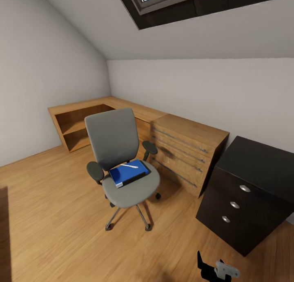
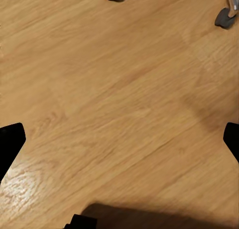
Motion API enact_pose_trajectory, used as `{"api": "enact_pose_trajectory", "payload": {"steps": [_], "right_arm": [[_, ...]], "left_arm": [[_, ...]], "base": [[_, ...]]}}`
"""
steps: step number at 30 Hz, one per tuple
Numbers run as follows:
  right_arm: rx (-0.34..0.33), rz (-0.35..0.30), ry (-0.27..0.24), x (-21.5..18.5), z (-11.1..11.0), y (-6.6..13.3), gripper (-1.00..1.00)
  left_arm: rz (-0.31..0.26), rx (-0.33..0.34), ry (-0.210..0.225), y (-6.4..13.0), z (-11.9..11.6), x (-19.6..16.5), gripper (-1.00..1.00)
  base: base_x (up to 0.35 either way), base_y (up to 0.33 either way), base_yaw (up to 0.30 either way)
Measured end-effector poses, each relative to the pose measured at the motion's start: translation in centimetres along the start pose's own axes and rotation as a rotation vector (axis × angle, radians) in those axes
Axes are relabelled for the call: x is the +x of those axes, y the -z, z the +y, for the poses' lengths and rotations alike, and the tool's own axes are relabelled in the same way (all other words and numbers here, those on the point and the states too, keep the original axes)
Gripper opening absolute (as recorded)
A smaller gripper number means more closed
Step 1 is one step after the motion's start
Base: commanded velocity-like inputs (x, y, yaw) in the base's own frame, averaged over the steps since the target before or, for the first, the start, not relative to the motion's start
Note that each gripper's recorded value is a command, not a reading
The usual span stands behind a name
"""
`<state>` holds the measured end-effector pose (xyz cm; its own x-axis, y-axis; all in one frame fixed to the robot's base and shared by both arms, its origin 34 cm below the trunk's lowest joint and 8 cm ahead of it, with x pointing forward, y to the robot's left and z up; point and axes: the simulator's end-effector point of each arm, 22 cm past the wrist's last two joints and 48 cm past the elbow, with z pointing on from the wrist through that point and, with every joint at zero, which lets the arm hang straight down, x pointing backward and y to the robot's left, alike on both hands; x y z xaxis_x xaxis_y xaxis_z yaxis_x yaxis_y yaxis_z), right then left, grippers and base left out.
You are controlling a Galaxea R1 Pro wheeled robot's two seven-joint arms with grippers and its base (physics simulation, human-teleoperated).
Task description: In the bedroom, organize the workspace by keeping the computer under the desk, ensuring the monitor is on the desk, placing the keyboard on the desk next to the monitor, placing the mouse on the desk next to the keyboard, moving the folder from the swivel chair onto the desk next to the mouse, stacking the notebook on top of the folder with the pen on top of the notebook, and positioning the swivel chair next to the desk.
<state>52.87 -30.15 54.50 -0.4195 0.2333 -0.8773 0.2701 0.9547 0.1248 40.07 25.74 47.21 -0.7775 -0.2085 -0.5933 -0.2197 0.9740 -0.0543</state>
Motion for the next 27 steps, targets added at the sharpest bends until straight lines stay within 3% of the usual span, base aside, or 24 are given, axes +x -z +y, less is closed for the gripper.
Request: {"api": "enact_pose_trajectory", "payload": {"steps": [4,12,19,27], "right_arm": [[0.000,0.000,-0.002,0.0,0.1,0.0,1.00],[-0.008,-0.014,-0.004,-0.4,0.5,0.0,1.00],[-0.007,-0.025,-0.008,-0.7,0.6,0.0,1.00],[-0.006,-0.022,-0.009,-0.7,0.6,0.0,1.00]], "left_arm": [[-0.049,0.000,0.003,0.0,0.0,-1.1,1.00],[-0.078,0.001,0.005,0.1,0.0,-1.8,1.00],[-0.083,0.004,0.004,0.1,-0.1,-2.0,1.00],[-0.051,-0.001,-0.005,0.3,0.2,-0.6,1.00]], "base": [[0.000,0.000,-0.006],[0.000,0.000,-0.101],[-0.067,0.040,-0.116],[-0.261,0.152,-0.016]]}}
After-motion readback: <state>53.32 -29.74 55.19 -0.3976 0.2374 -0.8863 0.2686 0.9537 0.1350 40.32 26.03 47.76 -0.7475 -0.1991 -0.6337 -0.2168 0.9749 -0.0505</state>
